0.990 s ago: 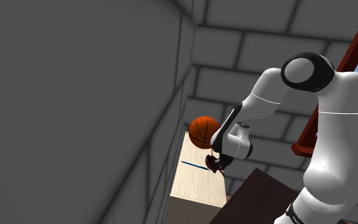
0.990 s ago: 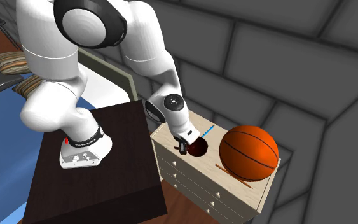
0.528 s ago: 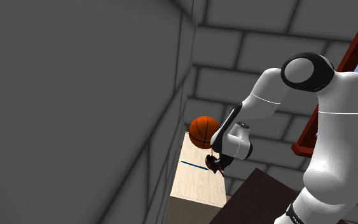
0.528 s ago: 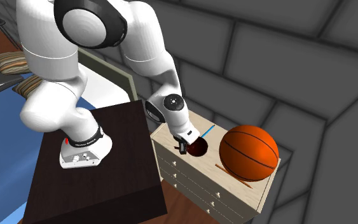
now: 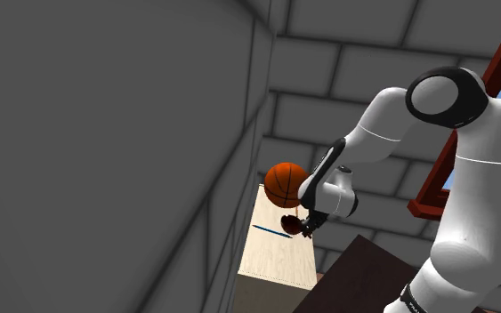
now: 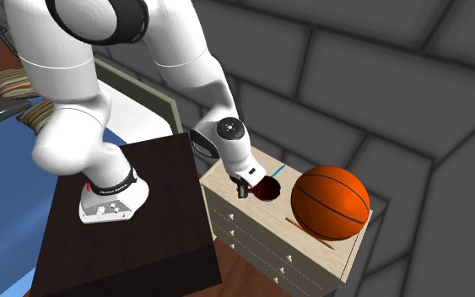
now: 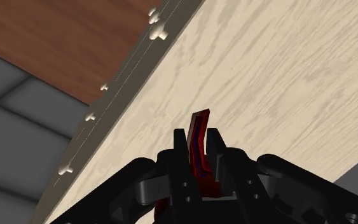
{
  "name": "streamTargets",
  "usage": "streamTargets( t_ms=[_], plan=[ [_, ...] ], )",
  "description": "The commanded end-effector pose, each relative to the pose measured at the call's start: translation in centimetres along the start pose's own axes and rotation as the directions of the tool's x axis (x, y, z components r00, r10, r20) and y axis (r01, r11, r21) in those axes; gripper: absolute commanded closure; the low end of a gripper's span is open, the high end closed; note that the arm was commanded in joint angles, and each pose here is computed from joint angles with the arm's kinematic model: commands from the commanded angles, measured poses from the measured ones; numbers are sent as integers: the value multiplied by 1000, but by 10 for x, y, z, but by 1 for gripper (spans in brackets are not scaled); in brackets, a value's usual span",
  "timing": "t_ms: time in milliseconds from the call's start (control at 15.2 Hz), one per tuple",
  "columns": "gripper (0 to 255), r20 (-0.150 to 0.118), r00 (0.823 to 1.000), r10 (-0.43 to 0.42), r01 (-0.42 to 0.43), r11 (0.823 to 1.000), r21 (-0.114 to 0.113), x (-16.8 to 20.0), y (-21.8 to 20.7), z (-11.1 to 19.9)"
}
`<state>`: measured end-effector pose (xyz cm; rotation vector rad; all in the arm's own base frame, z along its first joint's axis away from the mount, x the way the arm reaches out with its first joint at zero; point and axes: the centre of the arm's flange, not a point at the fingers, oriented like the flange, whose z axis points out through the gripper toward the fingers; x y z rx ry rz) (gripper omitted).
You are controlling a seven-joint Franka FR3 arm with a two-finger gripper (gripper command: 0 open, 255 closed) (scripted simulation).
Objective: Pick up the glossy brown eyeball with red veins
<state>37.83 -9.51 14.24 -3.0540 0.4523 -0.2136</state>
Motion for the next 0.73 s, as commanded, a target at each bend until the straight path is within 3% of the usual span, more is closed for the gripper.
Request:
streamTargets(
  t_ms=[0, 660],
  plan=[
    [255, 0, 1000, 1, -1, 1000, 1, 2, -2, -11],
    [255, 0, 1000, 1, -1, 1000, 1, 8, -4, -54]
  ],
)
